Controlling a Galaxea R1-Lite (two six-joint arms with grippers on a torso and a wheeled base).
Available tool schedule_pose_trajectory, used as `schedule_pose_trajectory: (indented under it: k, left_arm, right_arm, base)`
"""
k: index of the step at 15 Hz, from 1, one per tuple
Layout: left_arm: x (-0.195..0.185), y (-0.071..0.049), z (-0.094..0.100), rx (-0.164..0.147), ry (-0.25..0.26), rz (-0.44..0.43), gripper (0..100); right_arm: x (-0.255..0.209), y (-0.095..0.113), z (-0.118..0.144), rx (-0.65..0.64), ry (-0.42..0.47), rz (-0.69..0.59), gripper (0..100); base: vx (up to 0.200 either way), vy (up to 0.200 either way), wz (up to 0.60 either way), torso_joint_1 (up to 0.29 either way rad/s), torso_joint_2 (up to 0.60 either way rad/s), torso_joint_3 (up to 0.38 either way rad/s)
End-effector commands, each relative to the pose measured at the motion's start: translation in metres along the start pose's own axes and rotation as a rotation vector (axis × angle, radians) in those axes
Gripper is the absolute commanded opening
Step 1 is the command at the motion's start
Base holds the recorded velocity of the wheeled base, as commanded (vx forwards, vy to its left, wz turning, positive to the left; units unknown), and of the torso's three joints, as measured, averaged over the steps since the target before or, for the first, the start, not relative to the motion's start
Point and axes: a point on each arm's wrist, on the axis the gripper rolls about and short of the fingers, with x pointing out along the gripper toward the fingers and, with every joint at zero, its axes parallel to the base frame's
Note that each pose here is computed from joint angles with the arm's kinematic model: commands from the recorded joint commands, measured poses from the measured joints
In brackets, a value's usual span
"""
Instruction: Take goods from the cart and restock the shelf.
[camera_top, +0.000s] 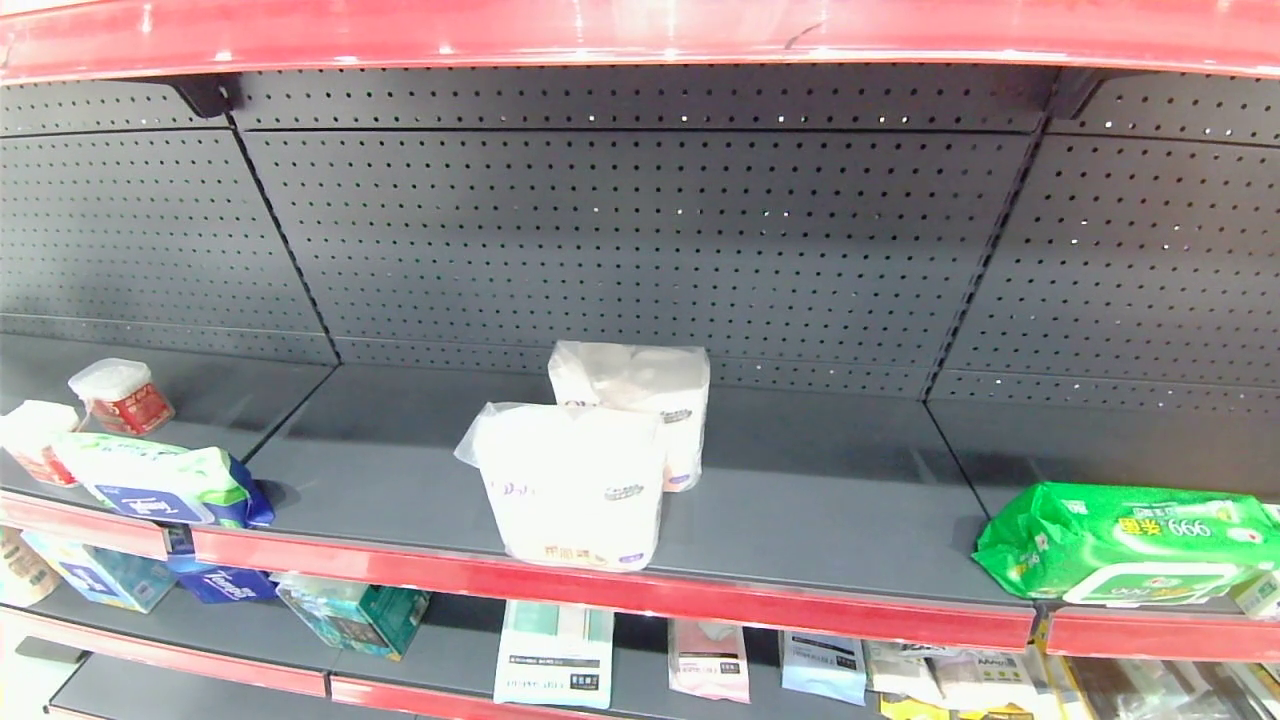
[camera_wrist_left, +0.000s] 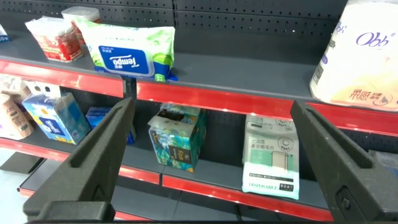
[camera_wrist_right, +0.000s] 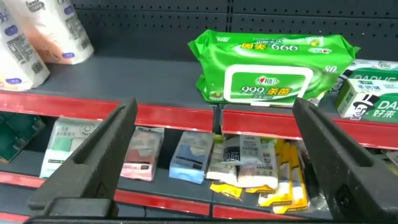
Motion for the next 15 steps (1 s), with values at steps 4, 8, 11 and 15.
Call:
schedule_pose_trajectory:
  k: [4,8,11,15]
  left_arm:
    - [0.0,0.0,0.0,0.0,0.0,0.001,100]
    - [0.0,0.0,0.0,0.0,0.0,0.001,100]
    - [0.0,0.0,0.0,0.001,0.0,-0.001,100]
    - [0.015,0.002,0.163,-0.188,-0.131,0.004,100]
  right_arm:
    - [0.0,0.0,0.0,0.0,-0.001,0.0,100]
    - [0.0,0.0,0.0,0.0,-0.001,0.0,100]
    - [0.0,0.0,0.0,0.0,-0.001,0.001,100]
    - [0.0,0.0,0.0,0.0,-0.001,0.001,100]
  base:
    - [0.0,0.0,-0.6,0.007,0.01,-0.006]
    - [0.0,0.0,-0.6,0.004,0.0,0.006]
    - [0.0,0.0,0.0,0.0,0.0,0.0]
    - [0.0,0.0,0.0,0.0,0.0,0.0]
